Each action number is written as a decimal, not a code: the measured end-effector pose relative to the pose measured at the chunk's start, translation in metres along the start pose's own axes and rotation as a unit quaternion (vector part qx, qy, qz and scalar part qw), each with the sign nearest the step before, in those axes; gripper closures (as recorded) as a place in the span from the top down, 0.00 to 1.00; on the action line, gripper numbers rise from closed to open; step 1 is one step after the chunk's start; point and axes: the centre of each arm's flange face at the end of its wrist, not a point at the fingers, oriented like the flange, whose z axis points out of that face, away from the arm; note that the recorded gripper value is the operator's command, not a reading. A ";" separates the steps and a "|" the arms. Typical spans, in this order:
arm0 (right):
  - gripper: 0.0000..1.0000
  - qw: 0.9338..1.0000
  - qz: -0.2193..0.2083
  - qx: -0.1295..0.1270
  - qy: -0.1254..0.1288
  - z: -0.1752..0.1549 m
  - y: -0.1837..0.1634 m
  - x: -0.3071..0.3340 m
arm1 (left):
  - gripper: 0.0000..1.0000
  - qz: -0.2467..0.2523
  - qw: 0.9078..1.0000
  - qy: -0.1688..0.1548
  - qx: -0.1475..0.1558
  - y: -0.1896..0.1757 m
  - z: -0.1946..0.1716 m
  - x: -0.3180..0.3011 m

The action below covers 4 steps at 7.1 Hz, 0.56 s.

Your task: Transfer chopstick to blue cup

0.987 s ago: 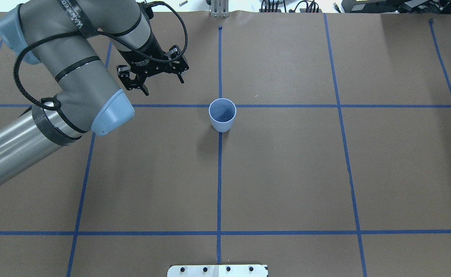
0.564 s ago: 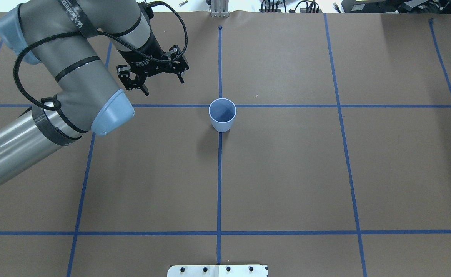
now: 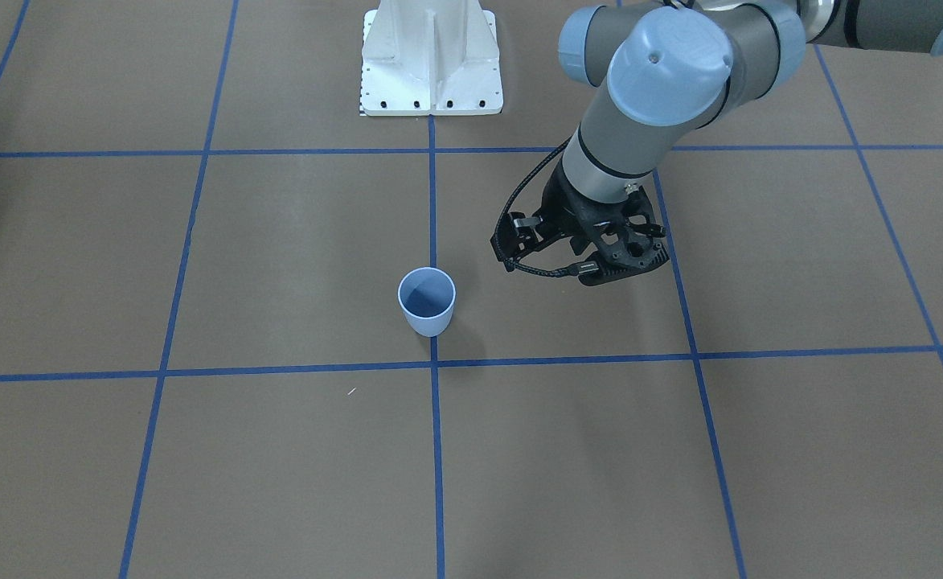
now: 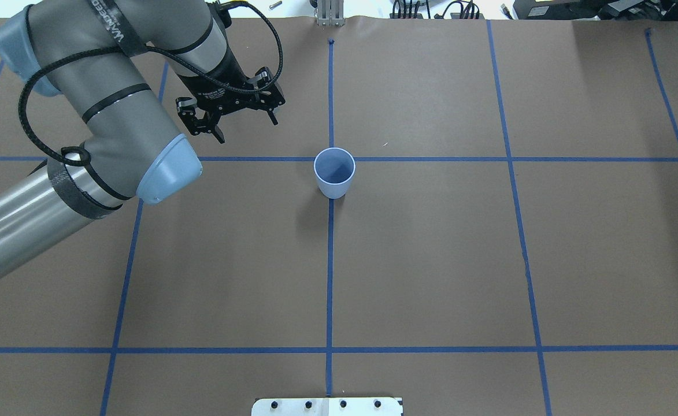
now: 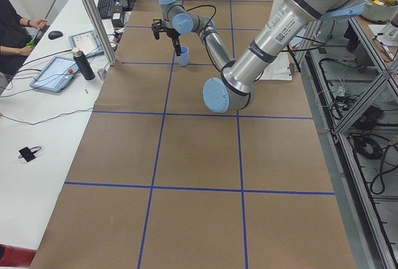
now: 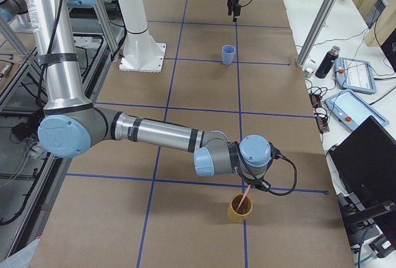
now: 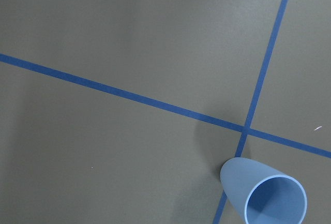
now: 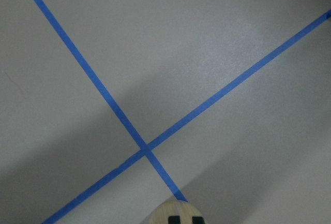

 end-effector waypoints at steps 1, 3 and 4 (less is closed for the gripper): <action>0.00 1.000 -0.002 0.004 0.003 -0.005 -0.002 -0.002 | 0.99 0.000 1.000 0.000 0.000 0.000 -0.001 0.000; 0.00 0.999 -0.001 0.026 0.022 -0.038 -0.005 0.000 | 0.99 0.001 1.000 0.001 0.000 0.001 -0.001 0.001; 0.00 0.999 0.002 0.039 0.036 -0.060 -0.004 0.002 | 0.99 0.001 1.000 0.002 -0.001 0.001 -0.002 0.001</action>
